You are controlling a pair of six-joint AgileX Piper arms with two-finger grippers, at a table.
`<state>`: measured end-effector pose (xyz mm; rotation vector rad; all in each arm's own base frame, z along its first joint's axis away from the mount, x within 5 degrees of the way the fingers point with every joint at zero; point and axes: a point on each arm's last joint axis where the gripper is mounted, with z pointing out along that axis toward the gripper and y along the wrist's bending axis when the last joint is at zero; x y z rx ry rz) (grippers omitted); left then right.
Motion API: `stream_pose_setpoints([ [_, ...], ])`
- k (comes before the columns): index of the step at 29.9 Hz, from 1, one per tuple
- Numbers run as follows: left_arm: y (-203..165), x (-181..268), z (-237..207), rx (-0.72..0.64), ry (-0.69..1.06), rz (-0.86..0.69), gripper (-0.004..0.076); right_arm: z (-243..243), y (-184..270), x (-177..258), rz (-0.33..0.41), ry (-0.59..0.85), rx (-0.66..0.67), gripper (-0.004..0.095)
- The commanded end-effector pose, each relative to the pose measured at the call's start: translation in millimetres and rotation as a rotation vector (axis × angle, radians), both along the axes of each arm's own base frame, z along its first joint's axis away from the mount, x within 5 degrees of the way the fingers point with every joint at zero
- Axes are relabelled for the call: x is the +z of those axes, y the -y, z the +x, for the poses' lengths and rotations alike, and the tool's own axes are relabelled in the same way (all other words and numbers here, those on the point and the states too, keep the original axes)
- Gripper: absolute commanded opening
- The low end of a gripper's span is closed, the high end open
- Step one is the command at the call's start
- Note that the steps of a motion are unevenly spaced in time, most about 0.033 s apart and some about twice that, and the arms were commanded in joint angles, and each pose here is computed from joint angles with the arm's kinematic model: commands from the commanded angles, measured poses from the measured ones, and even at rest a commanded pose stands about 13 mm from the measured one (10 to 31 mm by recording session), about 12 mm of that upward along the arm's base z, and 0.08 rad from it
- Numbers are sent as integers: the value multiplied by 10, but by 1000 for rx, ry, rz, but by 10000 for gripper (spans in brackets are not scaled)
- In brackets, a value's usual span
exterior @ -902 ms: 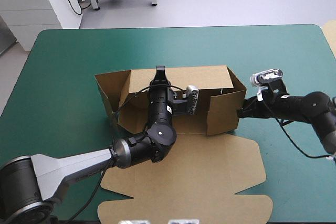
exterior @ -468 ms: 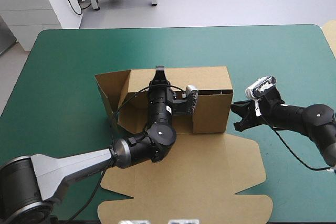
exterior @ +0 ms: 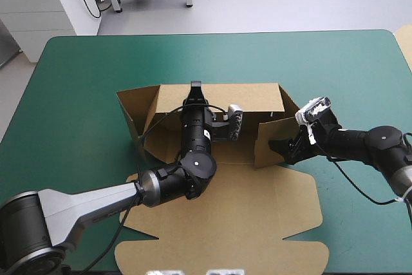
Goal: Fold the box
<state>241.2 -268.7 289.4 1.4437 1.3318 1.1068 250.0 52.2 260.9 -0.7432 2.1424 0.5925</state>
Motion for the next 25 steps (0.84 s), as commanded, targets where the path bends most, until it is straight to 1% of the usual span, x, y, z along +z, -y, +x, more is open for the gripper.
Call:
stream_pose_setpoints([
  [1,-51,282,-35,0,95,-33,-8,26,-102,145,38,54,-13,754],
  [6,-51,282,-35,0,95,-33,-8,22,-286,144,39,46,-57,753],
  [8,-51,282,-35,0,95,-33,-8,16,-345,160,55,40,-87,753],
  [12,-53,282,-35,1,96,-31,-8,-6,-343,304,85,101,-207,753],
  [14,-53,282,-35,1,96,-28,-8,-42,-337,392,95,143,-240,753],
  [16,-53,282,-35,1,96,-28,-8,-79,-341,464,73,202,-251,740],
  [18,-53,282,-35,2,95,-32,-8,-93,-374,481,55,225,-262,740],
  [23,-53,282,-35,2,95,-32,-8,-90,-489,414,34,202,-248,740],
  [25,-53,282,-35,2,95,-32,-8,-60,-497,416,43,217,-287,740],
])
